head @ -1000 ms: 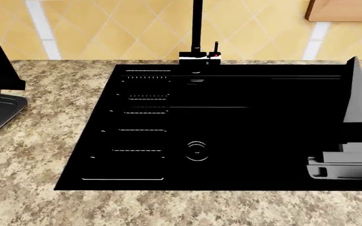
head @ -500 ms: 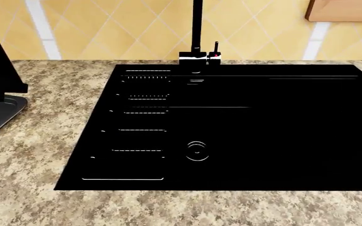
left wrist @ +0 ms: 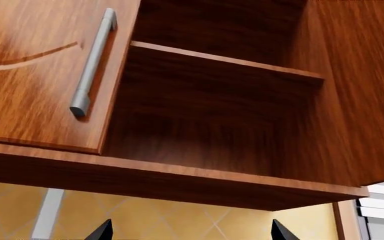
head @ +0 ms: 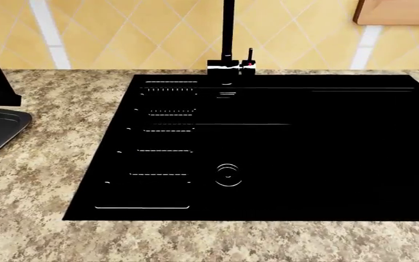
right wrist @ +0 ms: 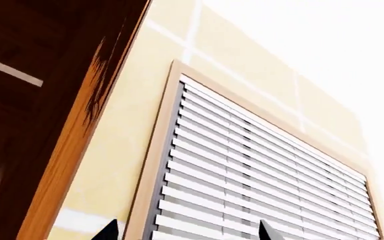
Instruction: Pick the kettle from the counter and place it on the tray. Then pick the mug from the cabinet and place it on the tray. Then close the cabinet doors.
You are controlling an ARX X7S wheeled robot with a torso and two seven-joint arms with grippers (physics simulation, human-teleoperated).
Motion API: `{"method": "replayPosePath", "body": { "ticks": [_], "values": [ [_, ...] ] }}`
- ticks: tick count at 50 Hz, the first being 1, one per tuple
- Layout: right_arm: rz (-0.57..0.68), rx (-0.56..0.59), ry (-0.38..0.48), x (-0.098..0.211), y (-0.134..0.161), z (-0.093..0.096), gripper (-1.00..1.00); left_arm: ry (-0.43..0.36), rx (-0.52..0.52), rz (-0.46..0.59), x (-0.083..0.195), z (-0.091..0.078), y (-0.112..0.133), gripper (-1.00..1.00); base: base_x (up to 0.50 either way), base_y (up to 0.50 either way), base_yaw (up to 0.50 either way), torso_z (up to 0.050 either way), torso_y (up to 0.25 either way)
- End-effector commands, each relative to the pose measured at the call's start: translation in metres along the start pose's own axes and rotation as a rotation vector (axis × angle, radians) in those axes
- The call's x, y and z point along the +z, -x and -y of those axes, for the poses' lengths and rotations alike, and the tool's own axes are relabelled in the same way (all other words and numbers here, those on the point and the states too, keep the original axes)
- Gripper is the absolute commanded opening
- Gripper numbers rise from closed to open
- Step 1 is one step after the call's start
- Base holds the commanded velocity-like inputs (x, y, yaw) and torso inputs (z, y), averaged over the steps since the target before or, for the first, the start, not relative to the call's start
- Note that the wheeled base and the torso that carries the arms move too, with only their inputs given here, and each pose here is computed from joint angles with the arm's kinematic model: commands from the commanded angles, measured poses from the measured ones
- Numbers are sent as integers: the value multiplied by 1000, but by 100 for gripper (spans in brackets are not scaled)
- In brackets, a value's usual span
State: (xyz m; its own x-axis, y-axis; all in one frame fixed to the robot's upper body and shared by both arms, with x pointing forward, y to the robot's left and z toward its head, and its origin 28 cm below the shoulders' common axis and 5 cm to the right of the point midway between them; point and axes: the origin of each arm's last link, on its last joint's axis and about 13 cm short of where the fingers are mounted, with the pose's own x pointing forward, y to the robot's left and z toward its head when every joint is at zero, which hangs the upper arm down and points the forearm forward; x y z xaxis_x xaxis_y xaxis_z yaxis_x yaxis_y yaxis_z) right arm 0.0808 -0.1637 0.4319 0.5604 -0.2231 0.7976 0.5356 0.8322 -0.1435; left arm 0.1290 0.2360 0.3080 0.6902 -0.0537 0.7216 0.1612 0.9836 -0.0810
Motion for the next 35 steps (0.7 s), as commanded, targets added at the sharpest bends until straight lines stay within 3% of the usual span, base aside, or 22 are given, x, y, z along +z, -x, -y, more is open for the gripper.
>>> {"method": "replayPosePath", "body": {
  "ticks": [1, 6, 11, 22, 32, 35],
  "values": [
    [-29, 114, -135, 32, -39, 6, 100, 0, 13, 2, 1, -2, 1, 100, 0, 0, 0, 11, 0],
    [-50, 187, -213, 32, -59, -7, 100, 2, 21, 1, -1, -4, 3, 100, 0, 0, 0, 4, 0],
    [-40, 261, -343, 30, -74, -20, 100, 7, 31, 1, -2, -7, 4, 100, 0, 0, 3, 2, 0],
    [-45, 319, -406, 20, -97, -45, 100, 10, 45, -10, -7, -10, 7, 100, 0, 0, 1, 3, 0],
    [5, 395, -458, 30, -111, -64, 100, 10, 47, -16, -10, -12, 9, 100, 0, 0, 0, 2, 0],
    [-10, 441, -519, 30, -116, -70, 100, 10, 49, -20, -10, -13, 9, 100, 0, 0, 0, 0, 0]
  ]
}}
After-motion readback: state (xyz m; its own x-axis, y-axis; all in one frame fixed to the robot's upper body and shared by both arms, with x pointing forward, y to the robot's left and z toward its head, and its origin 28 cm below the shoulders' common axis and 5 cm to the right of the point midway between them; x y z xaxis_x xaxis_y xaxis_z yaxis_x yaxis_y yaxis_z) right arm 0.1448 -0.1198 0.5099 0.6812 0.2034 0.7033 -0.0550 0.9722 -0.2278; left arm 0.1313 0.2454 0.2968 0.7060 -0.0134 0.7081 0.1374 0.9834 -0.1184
